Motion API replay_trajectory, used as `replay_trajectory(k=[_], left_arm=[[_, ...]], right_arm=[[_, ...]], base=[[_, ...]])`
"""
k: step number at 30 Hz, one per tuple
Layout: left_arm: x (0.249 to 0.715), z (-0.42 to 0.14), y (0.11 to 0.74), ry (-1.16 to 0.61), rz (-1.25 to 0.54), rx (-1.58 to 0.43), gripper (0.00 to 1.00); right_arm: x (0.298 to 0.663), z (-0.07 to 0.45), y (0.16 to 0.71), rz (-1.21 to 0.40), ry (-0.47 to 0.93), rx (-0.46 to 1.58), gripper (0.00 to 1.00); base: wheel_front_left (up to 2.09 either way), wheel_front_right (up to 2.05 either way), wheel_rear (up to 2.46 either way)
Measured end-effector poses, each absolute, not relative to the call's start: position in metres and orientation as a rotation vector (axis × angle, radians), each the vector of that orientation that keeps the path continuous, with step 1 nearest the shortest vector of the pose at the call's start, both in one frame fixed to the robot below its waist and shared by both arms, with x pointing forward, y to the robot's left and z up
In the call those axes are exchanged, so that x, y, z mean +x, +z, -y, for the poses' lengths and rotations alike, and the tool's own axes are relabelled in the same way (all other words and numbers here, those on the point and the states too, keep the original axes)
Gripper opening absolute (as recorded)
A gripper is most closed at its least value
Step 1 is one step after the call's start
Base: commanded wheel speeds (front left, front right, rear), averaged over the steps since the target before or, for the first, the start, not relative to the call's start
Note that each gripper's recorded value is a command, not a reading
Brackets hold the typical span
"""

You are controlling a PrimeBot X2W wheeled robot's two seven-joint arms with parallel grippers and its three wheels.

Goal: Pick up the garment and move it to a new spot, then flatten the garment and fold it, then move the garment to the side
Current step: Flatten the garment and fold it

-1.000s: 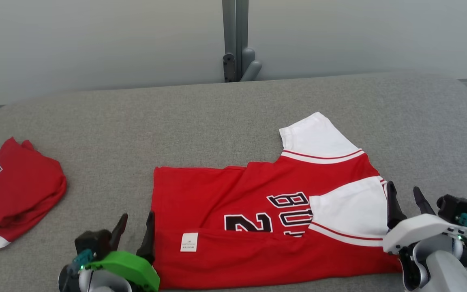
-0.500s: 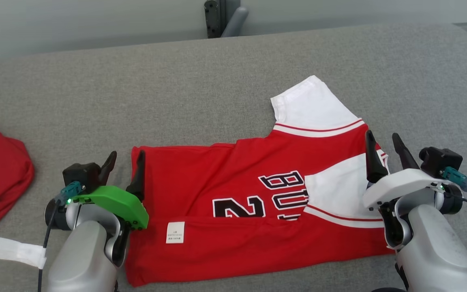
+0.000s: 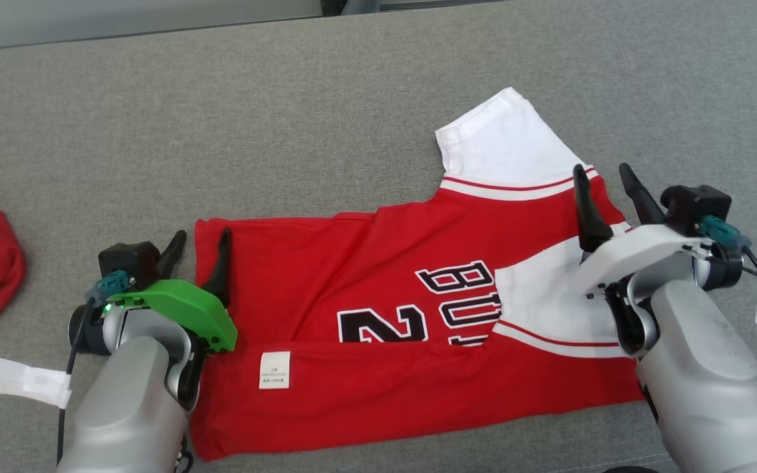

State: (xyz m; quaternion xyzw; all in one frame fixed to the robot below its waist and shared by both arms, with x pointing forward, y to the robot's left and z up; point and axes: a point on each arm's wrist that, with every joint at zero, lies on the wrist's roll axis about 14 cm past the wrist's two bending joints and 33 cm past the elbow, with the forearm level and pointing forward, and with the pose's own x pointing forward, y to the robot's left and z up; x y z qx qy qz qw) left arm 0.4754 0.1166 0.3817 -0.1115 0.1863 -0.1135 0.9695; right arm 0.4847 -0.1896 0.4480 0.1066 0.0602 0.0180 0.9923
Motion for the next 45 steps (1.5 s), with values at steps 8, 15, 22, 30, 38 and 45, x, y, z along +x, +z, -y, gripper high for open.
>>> replay_trajectory(k=[8,15,22,30,38,45], left_arm=[[0.477,-0.117,0.374,-0.221,-0.407,-0.226,0.35],[0.474,-0.116,0.371,-0.229,-0.442,-0.226,0.00],[0.480,-0.112,0.381,-0.257,-0.419,-0.218,0.00],[0.482,-0.111,0.383,-0.273,-0.412,-0.218,0.00],[0.488,-0.121,0.385,-0.254,-0.394,-0.227,0.00],[0.488,-0.128,0.382,-0.234,-0.399,-0.230,0.00]], right_arm=[[0.533,0.163,0.451,-0.240,0.186,0.045,1.00],[0.556,0.144,0.454,-0.328,0.259,-0.031,1.00],[0.570,0.146,0.439,-0.481,0.268,-0.084,1.00],[0.591,0.151,0.419,-0.610,0.239,-0.090,1.00],[0.603,0.146,0.391,-0.721,0.235,-0.118,0.97],[0.608,0.135,0.381,-0.751,0.257,-0.131,0.42]], base=[[0.00,0.00,0.00],[0.00,0.00,0.00],[0.00,0.00,0.00],[0.00,0.00,0.00],[0.00,0.00,0.00],[0.00,0.00,0.00]])
